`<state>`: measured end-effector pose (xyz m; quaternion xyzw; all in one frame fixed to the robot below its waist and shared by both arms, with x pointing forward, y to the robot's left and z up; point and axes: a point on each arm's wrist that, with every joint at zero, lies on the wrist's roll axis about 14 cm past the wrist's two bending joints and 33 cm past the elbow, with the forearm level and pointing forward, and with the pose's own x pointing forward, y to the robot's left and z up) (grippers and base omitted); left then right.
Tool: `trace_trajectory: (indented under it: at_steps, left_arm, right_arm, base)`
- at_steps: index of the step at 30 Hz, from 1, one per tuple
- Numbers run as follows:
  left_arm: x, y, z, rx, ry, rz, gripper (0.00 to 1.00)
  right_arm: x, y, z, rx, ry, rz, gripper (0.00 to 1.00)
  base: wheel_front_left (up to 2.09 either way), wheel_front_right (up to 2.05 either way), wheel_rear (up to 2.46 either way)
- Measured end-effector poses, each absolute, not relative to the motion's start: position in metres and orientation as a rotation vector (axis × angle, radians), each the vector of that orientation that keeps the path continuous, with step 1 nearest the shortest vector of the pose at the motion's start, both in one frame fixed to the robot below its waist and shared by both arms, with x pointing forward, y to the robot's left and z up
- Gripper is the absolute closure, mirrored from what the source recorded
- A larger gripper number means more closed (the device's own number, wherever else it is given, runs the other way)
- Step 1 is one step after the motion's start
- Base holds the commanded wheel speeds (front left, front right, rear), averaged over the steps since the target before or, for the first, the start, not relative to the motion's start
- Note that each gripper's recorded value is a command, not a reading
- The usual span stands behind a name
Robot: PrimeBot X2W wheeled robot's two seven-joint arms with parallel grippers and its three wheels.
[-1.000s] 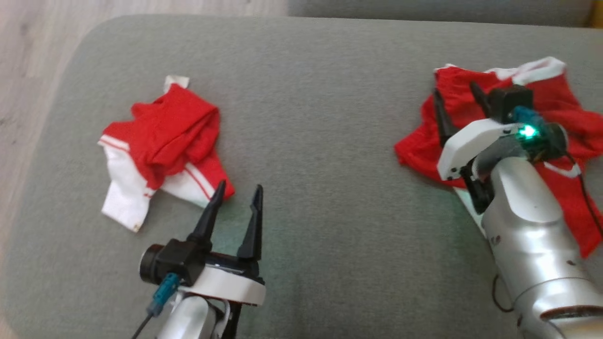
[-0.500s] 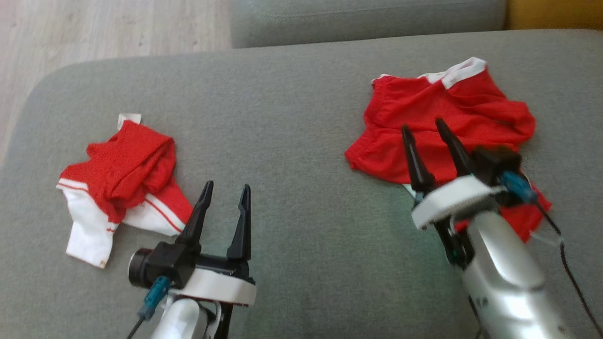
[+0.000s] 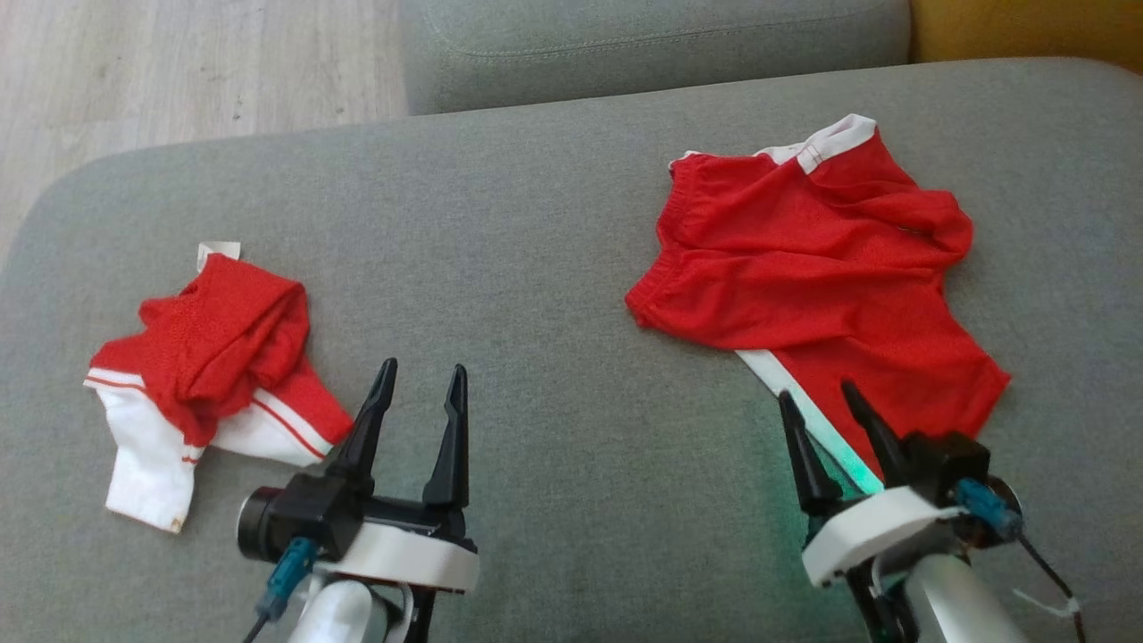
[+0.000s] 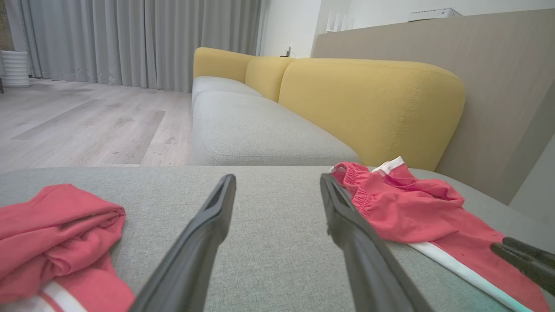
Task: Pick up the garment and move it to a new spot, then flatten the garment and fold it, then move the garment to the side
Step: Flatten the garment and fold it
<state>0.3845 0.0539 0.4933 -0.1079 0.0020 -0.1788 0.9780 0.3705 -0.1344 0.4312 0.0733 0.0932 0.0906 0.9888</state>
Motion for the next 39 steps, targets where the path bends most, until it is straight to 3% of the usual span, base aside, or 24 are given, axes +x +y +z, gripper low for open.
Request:
trace_trajectory:
  at_steps: [8, 16, 17, 18, 19, 36, 37, 38, 39]
  left_arm:
    - [0.386, 0.051, 0.491, -0.220, 0.010, -0.367, 0.00]
    - [0.387, 0.055, 0.484, -0.224, 0.031, -0.355, 0.00]
    - [0.388, 0.055, 0.483, -0.224, 0.033, -0.353, 0.00]
    - [0.388, 0.056, 0.482, -0.225, 0.035, -0.351, 0.00]
    - [0.388, 0.057, 0.481, -0.225, 0.037, -0.349, 0.00]
    - [0.390, 0.056, 0.480, -0.227, 0.040, -0.349, 0.00]
    - [0.390, 0.057, 0.480, -0.227, 0.039, -0.348, 0.00]
    - [0.389, 0.057, 0.480, -0.226, 0.039, -0.348, 0.00]
    - [0.389, 0.057, 0.480, -0.226, 0.039, -0.348, 0.00]
  right_arm:
    - [0.335, -0.162, 0.373, 0.039, 0.474, 0.118, 0.00]
    - [0.331, -0.177, 0.355, -0.002, 0.596, 0.080, 0.00]
    - [0.332, -0.179, 0.354, -0.008, 0.608, 0.078, 0.15]
    - [0.333, -0.180, 0.354, -0.012, 0.612, 0.072, 0.85]
    - [0.334, -0.183, 0.354, -0.015, 0.614, 0.064, 1.00]
    - [0.314, -0.329, 0.384, -0.170, 0.645, -0.376, 1.00]
    - [0.314, -0.333, 0.387, -0.184, 0.639, -0.389, 0.67]
    - [0.317, -0.337, 0.392, -0.194, 0.624, -0.399, 0.00]
    - [0.317, -0.337, 0.392, -0.194, 0.624, -0.399, 0.00]
  base:
    - [0.00, 0.00, 0.00]
    - [0.00, 0.00, 0.00]
    - [0.00, 0.00, 0.00]
    - [0.00, 0.00, 0.00]
    - [0.00, 0.00, 0.00]
    - [0.00, 0.00, 0.00]
    - [0.00, 0.00, 0.00]
    - [0.00, 0.00, 0.00]
    - [0.00, 0.00, 0.00]
